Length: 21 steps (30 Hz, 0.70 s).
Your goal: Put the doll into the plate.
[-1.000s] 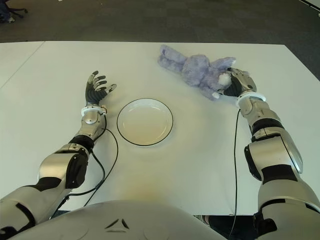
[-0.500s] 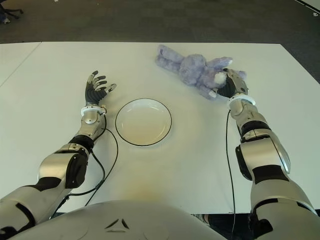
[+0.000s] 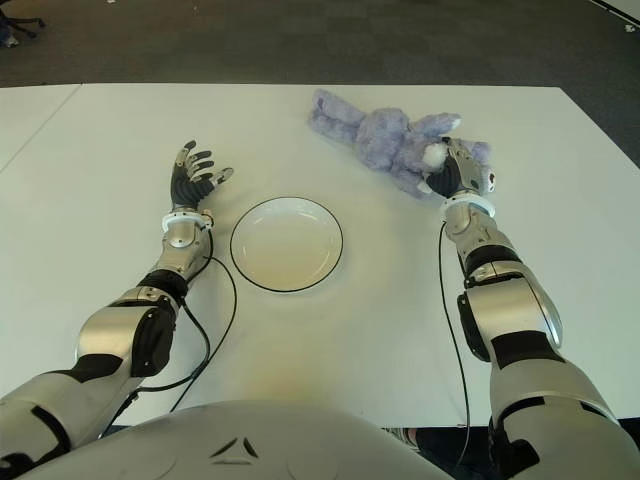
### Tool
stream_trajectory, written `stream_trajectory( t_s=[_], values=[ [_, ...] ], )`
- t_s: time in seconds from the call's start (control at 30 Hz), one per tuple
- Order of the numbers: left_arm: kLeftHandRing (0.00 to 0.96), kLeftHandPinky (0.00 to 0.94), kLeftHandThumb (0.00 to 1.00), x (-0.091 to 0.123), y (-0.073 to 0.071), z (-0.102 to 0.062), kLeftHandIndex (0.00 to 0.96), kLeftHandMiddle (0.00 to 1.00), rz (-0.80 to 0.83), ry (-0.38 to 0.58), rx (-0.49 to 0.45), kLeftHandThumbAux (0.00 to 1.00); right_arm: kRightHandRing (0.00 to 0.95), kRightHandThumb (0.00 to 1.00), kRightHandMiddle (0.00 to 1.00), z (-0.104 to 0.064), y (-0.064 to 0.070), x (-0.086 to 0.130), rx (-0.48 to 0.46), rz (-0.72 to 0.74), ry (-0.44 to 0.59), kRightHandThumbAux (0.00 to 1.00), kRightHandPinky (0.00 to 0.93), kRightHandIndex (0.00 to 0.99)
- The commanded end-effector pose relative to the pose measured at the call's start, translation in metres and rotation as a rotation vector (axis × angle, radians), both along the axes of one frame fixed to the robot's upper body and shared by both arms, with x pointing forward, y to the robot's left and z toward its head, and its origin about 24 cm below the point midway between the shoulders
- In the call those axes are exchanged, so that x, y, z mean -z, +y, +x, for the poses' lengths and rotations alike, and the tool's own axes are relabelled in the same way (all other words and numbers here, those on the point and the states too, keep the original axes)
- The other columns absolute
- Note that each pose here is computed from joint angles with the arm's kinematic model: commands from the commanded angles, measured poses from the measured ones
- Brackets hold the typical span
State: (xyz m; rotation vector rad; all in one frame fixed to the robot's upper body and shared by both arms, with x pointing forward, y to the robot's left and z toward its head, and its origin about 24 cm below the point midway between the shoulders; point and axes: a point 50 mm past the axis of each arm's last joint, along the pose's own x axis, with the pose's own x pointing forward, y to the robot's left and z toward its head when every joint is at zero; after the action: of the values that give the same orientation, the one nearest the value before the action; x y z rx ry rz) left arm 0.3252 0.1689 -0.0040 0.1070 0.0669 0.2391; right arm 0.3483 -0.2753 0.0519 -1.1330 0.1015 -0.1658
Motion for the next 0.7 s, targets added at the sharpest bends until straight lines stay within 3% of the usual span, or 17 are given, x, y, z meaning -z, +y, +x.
stream_trajectory(
  t_s=[0.03,0.33,0.5,0.7],
  values=[
    [0.283,0.296,0.018,0.092,-0.009,-0.083,0.108,0.261,-0.085,0.434,-0.019,0.879,0.83,0.704,0.814,-0.022,0.009,0.045,0.012,0.085,0.172,0.718,0.816,0.439],
    [0.287,0.314,0.012,0.092,-0.009,-0.083,0.104,0.256,-0.104,0.428,-0.022,0.871,0.84,0.703,0.823,-0.009,0.002,0.013,-0.018,0.217,0.022,0.718,0.815,0.439],
    [0.283,0.299,0.01,0.092,-0.009,-0.082,0.105,0.25,-0.099,0.434,-0.023,0.864,0.851,0.702,0.836,-0.002,0.011,-0.017,-0.131,0.254,-0.211,0.719,0.828,0.439],
    [0.282,0.307,0.016,0.092,-0.009,-0.082,0.102,0.254,-0.095,0.447,-0.029,0.873,0.855,0.701,0.844,-0.004,0.02,-0.03,-0.234,0.25,-0.336,0.72,0.827,0.439]
  ],
)
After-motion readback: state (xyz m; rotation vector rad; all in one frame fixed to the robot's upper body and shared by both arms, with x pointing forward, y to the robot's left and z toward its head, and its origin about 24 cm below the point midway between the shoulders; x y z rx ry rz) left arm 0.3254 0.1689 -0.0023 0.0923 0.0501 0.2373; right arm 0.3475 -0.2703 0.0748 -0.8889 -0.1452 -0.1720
